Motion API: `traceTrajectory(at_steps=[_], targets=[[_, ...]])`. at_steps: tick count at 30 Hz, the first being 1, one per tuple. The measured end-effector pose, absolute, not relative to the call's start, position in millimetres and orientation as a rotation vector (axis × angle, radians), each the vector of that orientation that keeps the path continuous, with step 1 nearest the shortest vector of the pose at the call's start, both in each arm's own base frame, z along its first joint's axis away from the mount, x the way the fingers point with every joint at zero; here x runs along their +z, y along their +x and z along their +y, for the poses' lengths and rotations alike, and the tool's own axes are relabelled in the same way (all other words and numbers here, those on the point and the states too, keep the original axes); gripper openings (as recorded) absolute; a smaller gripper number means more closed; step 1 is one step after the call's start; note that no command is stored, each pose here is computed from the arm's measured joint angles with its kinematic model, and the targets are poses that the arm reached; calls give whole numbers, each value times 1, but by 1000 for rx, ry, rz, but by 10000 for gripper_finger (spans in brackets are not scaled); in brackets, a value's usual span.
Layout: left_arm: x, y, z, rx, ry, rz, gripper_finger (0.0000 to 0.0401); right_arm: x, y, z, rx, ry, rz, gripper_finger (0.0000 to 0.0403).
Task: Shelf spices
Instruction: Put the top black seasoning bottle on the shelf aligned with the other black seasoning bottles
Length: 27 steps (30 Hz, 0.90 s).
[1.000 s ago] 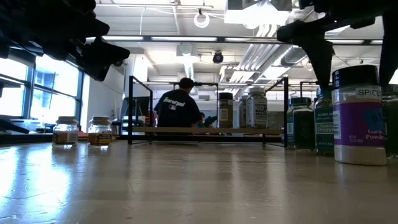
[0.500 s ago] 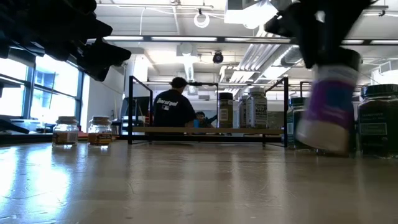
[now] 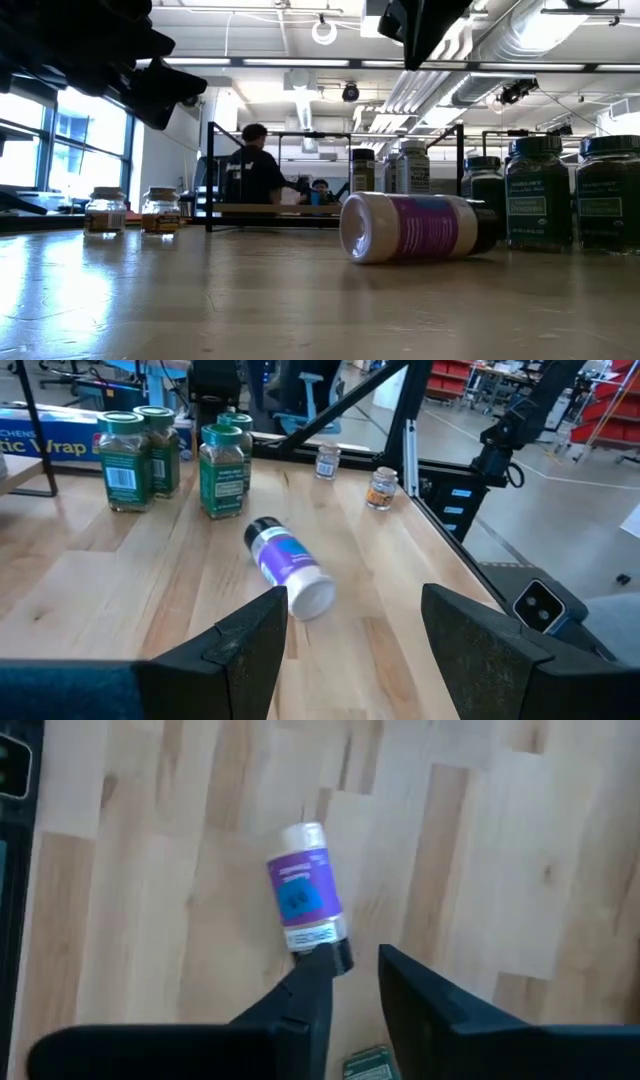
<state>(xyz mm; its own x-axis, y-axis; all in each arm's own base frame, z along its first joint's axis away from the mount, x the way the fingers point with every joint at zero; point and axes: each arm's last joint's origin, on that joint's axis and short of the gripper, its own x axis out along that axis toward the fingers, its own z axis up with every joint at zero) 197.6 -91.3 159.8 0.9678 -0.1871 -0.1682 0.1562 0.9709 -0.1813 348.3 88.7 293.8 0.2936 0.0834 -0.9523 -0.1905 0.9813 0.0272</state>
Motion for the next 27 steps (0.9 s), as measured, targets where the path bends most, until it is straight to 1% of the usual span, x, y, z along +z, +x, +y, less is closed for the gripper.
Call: traceTrajectory(at_steps=[3,6,10,13,15,17,21,25,27], targets=[[159,197,-92,-177,-165,191,227,281,354,97,203,-110,1289,122],[159,197,-92,-177,-165,192,227,260,364,105,228,-146,1337,180],[159,197,-92,-177,-163,196,227,226,371,109,290,-195,1471,261],[159,197,-92,-178,-164,197,227,204,373,111,320,-178,1575,301],[159,197,-92,-178,-163,197,227,191,374,112,311,-191,1634,313],[159,197,-92,-178,-163,197,227,180,373,116,276,-241,1676,317],[159,197,-92,-178,-163,197,227,165,375,126,268,-284,1686,318],[158,197,-92,-178,-163,198,227,150,375,133,242,-246,1732,316],[159,197,-92,-178,-163,196,227,145,375,134,221,-224,1754,305]])
